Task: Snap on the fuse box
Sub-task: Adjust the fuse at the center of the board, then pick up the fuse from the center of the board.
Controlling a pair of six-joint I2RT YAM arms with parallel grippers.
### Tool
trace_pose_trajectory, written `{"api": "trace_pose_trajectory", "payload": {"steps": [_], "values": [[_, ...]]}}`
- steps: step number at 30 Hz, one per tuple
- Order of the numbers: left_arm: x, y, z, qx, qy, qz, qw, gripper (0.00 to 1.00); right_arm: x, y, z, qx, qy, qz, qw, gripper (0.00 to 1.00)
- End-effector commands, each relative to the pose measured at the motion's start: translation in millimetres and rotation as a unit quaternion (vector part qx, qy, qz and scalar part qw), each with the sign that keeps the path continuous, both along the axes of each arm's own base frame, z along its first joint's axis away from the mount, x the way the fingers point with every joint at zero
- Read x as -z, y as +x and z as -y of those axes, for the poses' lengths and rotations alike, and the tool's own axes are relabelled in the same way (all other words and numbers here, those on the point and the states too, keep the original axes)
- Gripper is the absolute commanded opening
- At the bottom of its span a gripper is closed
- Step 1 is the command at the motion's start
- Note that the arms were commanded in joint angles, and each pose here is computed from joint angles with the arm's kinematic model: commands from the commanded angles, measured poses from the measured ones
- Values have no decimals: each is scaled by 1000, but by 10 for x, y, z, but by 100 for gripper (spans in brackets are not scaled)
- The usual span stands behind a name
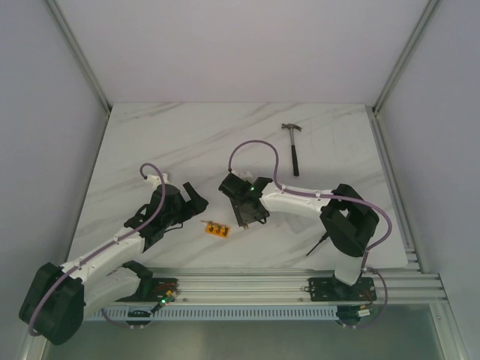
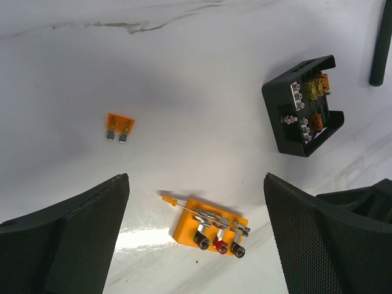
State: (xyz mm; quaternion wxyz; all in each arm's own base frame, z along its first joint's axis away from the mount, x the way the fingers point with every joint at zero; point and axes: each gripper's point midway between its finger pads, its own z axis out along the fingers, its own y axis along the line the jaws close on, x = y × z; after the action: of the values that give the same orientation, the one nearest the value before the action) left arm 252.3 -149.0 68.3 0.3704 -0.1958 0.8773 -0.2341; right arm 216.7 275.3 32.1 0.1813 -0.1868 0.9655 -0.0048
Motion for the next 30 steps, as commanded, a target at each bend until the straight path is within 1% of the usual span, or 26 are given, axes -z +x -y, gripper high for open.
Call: {"api": "trace_pose_trajectory", "payload": {"steps": [1,5,12,16,20,24,30], "values": [[-89,39,22,4,-3,6,1000,100,-103,-65,-161,23,38,-25,999,59],[-86,30,14,4,-3,7,1000,100,-70,-17,-190,45,42,-17,998,60],[-71,27,13,5,-1,6,1000,100,-2,8,-308,-7,24,-12,1000,58],[-64,24,13,5,-1,4,1000,100,104,-6,-287,-13,4,-25,1000,52],[-64,24,12,5,-1,4,1000,100,164,-36,-281,-18,-2,-36,999,46],[-57,20,13,6,-1,3,1000,100,210,-94,-277,-24,-3,-53,998,43],[-66,18,18,7,-2,4,1000,100,288,-226,-200,-28,-13,-85,996,41]]}}
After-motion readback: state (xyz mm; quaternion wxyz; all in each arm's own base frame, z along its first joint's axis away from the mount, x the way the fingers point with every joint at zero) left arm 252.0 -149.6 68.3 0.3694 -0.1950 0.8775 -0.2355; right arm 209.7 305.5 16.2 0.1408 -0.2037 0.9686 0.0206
